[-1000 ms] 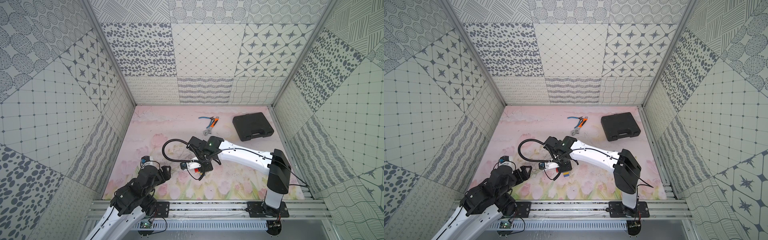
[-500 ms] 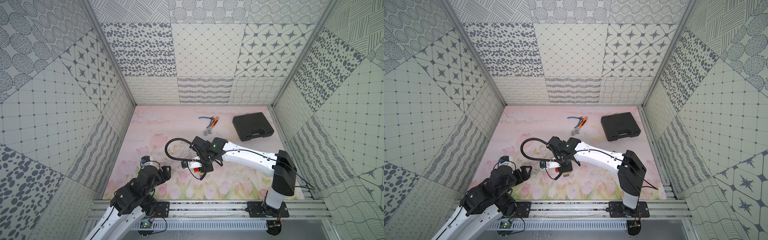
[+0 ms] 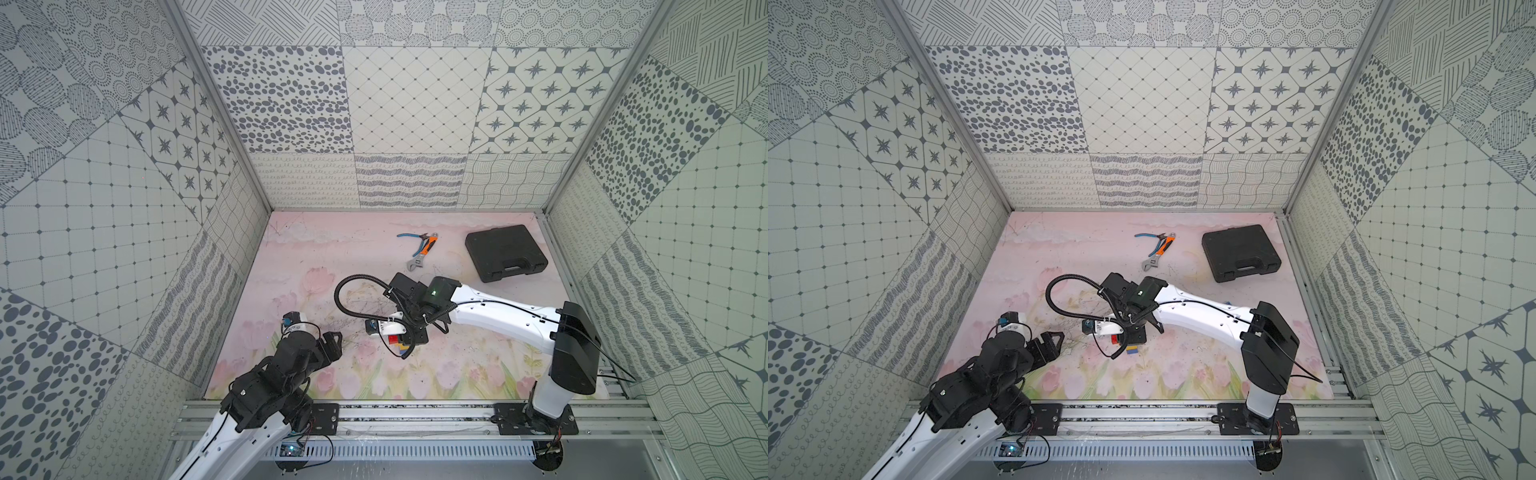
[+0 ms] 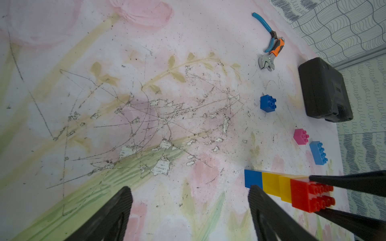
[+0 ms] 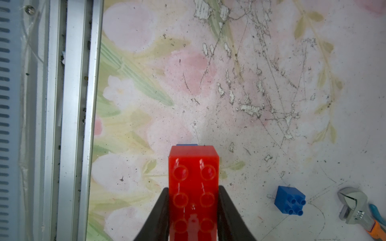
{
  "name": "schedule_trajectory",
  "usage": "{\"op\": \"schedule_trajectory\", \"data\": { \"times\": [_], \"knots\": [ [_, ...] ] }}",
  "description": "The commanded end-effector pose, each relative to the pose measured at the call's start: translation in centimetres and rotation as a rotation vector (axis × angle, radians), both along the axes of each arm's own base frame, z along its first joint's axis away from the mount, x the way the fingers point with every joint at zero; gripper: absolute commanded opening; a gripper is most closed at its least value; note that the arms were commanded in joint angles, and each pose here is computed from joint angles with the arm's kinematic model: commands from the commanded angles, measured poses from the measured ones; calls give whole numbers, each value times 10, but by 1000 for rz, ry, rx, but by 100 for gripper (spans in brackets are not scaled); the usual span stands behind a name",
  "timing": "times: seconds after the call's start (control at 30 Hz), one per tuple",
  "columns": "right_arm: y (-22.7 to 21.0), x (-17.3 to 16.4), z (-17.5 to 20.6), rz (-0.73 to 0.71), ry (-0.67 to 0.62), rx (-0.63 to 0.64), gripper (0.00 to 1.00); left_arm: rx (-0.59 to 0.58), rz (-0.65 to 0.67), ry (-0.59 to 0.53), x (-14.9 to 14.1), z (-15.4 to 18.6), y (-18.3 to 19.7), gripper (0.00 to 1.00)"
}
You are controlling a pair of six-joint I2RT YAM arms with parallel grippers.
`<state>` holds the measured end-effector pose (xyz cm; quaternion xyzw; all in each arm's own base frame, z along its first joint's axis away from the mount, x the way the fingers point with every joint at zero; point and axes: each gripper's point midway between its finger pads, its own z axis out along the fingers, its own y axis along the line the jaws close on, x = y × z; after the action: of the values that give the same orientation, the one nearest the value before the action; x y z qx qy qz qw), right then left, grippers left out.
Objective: Assemble a spoon with lego
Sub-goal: Assemble the lego brick with the lego brick.
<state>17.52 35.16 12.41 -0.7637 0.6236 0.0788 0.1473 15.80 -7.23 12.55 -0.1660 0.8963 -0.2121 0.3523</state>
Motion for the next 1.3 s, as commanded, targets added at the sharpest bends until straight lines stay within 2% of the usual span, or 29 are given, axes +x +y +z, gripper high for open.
{"op": "schedule_trajectory", "data": {
  "times": [0.0,0.27,0.6,0.93,1.07,1.17,1.27],
  "knots": [
    [-27,-12,-40,-9,76,-154,8,31,4,-12,1,2,4,89],
    [-33,-11,-46,-24,46,-145,6,38,6,-13,1,1,5,89],
    [-36,-15,-56,-54,72,-145,4,41,6,-12,1,1,5,89],
    [-39,-12,-50,-72,66,-120,5,48,6,-11,0,1,6,89],
    [-37,-8,-41,-87,53,-84,12,48,4,-13,0,1,6,89],
    [-35,-8,-35,-96,56,-61,23,48,2,-14,0,2,5,89],
    [-32,-4,-30,-114,49,-41,38,52,1,-11,0,1,5,90]
  ]
}}
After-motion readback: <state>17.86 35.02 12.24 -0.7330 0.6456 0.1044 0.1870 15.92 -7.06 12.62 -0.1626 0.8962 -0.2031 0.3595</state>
